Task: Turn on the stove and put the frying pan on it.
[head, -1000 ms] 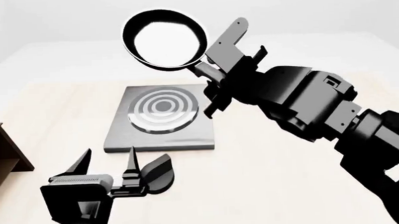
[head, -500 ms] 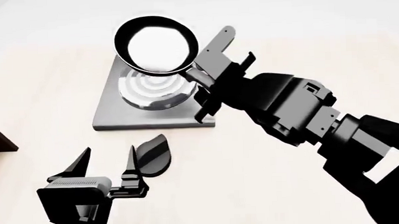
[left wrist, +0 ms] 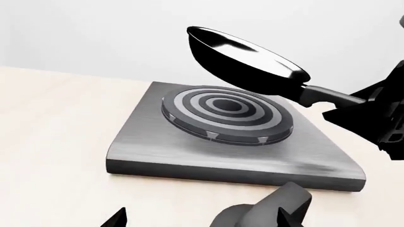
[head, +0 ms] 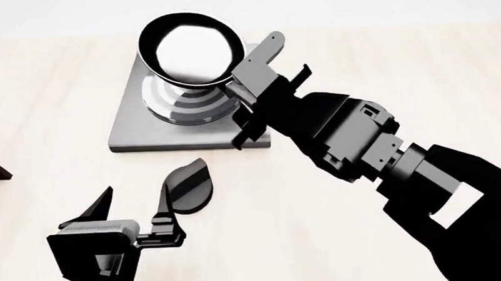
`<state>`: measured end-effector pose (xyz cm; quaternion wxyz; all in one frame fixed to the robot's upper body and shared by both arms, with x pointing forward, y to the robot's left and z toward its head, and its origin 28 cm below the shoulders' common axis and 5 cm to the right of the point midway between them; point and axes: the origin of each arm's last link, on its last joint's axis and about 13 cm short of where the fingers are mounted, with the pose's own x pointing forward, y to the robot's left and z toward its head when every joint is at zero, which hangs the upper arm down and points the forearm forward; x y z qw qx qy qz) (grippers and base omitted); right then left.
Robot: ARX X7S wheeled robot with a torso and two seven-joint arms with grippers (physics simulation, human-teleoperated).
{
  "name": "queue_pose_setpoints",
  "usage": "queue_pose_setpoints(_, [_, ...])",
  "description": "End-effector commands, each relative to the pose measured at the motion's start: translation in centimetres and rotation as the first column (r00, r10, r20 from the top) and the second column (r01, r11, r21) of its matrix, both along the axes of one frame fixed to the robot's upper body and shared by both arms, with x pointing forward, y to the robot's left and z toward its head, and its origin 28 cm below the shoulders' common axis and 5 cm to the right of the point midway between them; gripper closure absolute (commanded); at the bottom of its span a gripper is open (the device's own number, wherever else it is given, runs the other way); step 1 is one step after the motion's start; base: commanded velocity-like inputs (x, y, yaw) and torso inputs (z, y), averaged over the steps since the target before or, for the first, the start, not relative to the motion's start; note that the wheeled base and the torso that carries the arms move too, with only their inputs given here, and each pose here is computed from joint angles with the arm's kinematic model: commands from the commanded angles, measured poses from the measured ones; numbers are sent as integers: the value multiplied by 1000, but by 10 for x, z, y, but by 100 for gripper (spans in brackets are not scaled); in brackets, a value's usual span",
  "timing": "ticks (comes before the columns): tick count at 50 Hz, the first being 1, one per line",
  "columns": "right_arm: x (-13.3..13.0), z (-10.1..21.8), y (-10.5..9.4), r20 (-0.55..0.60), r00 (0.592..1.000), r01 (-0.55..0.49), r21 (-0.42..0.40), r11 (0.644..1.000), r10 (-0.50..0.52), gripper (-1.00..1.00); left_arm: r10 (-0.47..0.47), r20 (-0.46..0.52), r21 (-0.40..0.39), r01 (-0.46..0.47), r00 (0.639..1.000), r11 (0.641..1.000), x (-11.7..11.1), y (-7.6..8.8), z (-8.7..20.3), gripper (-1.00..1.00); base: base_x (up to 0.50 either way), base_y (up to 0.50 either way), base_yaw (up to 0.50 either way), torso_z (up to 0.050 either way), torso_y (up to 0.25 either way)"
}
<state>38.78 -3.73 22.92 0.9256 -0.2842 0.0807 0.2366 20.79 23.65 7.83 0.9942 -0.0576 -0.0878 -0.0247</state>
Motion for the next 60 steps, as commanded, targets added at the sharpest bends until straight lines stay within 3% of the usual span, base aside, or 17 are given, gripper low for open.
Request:
queue_pose_setpoints(1, [3,17,11,111,994,12,-17,1000,-10,100,7,-10,-2,-7,1000,1000,0,0,-1,-100,0,0,0,0,15])
queue_pose_setpoints(53, [12,-29,25,7,1000,7,-98,995,-6,100,20,-17,-1,-20,1000,1000,1,2,-2,-100,0,0,0,0,1])
queue_pose_setpoints(54, [12,-29,25,3,1000,3,-99,995,-3,-100,19,-16,-2,-19,1000,1000,0,2,-2,-100,0,0,0,0,0])
queue_pose_setpoints(60, [13,-30,26,-7,1000,2,-97,995,-3,-100,22,-19,-5,-23,1000,1000,0,3,-3,-100,0,0,0,0,0])
